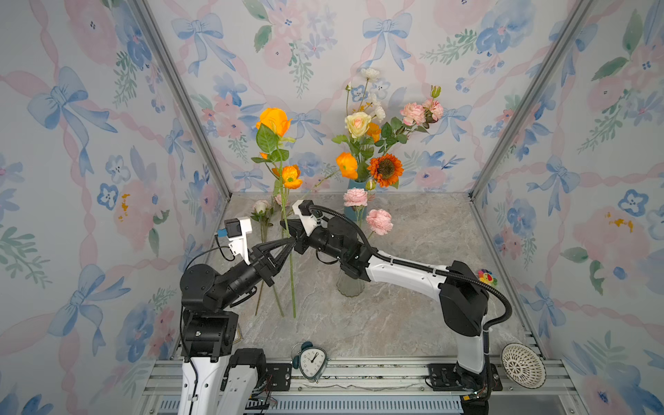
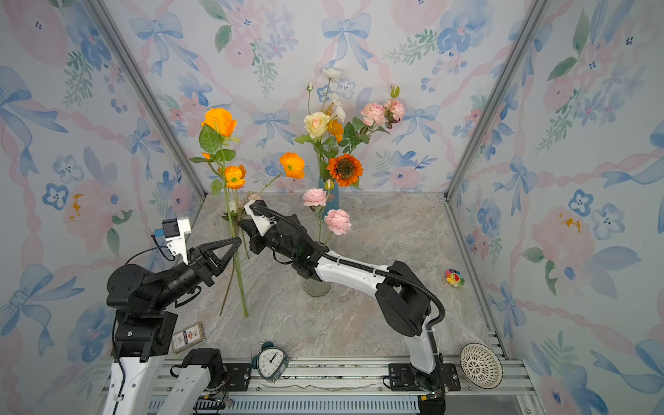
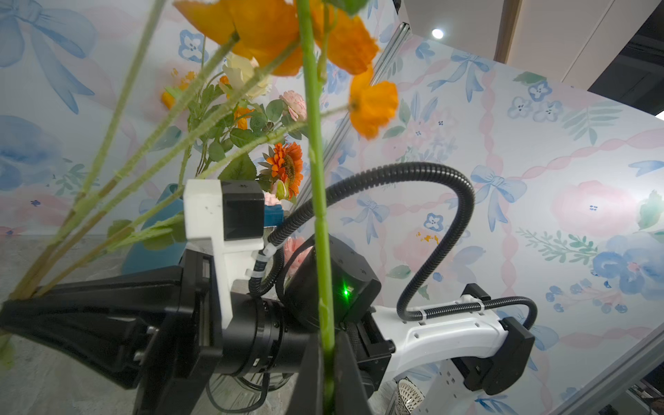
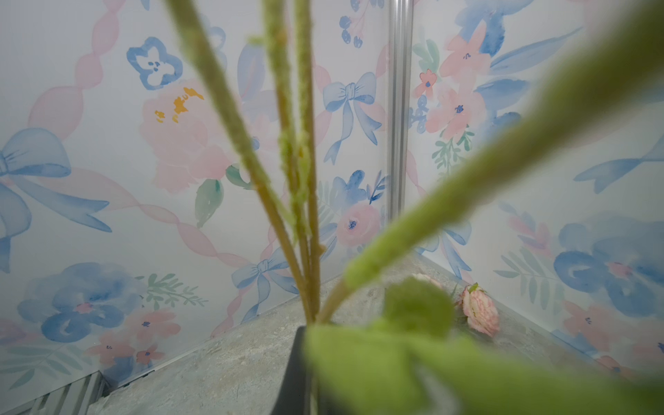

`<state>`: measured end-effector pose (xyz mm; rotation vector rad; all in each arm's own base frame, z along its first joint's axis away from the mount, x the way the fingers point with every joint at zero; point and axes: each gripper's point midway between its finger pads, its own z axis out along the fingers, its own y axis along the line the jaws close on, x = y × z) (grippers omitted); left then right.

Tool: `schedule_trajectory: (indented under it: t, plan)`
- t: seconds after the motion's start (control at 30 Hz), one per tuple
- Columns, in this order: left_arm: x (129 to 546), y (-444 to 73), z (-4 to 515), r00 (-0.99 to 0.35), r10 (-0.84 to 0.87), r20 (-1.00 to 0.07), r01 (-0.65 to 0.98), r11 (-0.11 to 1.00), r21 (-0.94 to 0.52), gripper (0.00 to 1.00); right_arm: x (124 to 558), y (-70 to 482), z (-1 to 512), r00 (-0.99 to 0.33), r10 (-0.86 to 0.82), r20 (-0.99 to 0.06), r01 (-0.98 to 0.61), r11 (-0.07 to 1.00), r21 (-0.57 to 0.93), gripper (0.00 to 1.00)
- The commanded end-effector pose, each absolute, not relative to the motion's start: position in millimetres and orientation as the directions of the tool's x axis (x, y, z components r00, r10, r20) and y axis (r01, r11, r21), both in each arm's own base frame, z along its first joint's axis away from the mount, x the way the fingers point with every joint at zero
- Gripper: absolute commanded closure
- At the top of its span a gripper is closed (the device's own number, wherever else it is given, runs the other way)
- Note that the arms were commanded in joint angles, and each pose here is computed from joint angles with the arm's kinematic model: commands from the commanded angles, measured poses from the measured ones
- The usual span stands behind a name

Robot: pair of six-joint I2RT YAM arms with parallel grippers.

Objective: Arrange the flowers into the vase

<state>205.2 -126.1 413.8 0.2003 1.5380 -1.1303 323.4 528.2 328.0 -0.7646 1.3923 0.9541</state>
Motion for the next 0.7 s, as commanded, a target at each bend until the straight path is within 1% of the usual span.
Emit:
schedule_trajectory:
  t: [0.0, 0.17, 0.37, 0.5, 0.57, 0.67]
  plan:
    - [213, -118, 422, -0.245, -0.414, -0.877, 0.659, 0.592, -0.464, 1.0, 314, 531, 332, -0.076, 0.101, -0.992, -0.912, 0.395, 0.11, 1.0]
    - [229, -110, 434, -0.225, -0.404, -0.887, 0.638, 0.627, -0.447, 1.0, 311, 533, 317, -0.118, 0.078, -0.99, -0.916, 0.376, 0.139, 1.0]
    - [241, -94, 459, -0.141, -0.389, -0.91, 0.611, 0.689, -0.39, 1.0, 307, 535, 292, -0.185, 0.013, -0.983, -0.916, 0.36, 0.177, 1.0]
    - [248, -84, 473, -0.085, -0.384, -0.92, 0.581, 0.731, -0.358, 1.0, 308, 534, 275, -0.234, -0.019, -0.972, -0.905, 0.371, 0.21, 1.0]
    - [248, -82, 479, -0.068, -0.383, -0.921, 0.574, 0.74, -0.351, 1.0, 312, 534, 265, -0.276, -0.036, -0.96, -0.888, 0.391, 0.241, 1.0]
    - [243, -76, 478, -0.048, -0.366, -0.929, 0.541, 0.773, -0.332, 1.0, 324, 538, 250, -0.38, -0.092, -0.92, -0.855, 0.415, 0.311, 1.0]
